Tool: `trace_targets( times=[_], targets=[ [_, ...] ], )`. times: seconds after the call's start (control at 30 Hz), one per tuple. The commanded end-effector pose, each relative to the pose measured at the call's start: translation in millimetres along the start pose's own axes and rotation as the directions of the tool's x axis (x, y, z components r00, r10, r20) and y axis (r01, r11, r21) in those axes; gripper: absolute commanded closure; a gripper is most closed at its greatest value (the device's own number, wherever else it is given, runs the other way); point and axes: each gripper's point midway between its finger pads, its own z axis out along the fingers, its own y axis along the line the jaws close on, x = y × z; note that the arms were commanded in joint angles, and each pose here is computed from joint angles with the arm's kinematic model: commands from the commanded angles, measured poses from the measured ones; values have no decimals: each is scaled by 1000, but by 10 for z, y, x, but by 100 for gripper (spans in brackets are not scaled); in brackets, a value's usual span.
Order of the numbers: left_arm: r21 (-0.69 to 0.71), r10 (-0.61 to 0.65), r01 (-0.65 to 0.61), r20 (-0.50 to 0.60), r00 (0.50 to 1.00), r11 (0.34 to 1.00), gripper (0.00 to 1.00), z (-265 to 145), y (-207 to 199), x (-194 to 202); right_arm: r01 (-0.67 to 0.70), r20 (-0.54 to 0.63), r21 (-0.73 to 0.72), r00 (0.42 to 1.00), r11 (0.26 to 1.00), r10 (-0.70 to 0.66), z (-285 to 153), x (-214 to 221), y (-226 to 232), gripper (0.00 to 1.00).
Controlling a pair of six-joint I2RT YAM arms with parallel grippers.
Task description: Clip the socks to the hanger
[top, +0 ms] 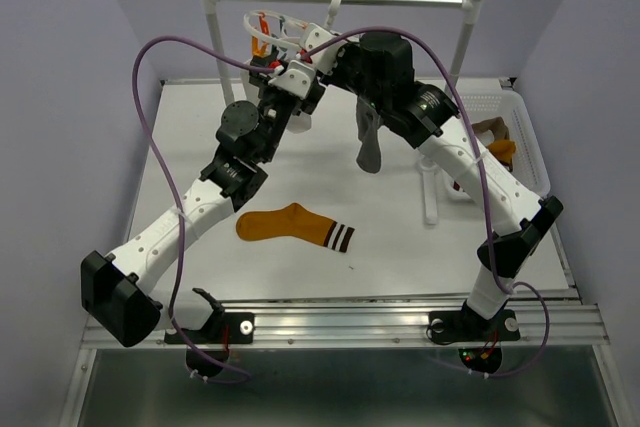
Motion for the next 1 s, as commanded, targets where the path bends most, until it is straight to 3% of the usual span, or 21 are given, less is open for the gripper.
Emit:
trace_targets(
  times=[0.0,0.23,0.47,0.63,0.97],
  targets=[
    [-22,10,-8,53,999,1000,15,50,85,-219,-28,60,13,998,1000,27,-108,-186,-108,75],
    [77,13,-21,93,996,997,14,-189,-33,-274,-35,52,32,998,999,33,-100,-187,-153,75],
    [213,41,-71,142,989,974,1,-464,-193,-350,-39,52,32,998,999,38,-123,-183,-155,76],
    [320,89,-128,135,987,939,1,-506,-363,-271,-38,53,22,998,999,37,-127,-174,-129,76],
    [399,49,-131,209,977,908,1,-756,-260,-428,-30,58,19,998,999,29,-157,-179,-133,77]
  ],
)
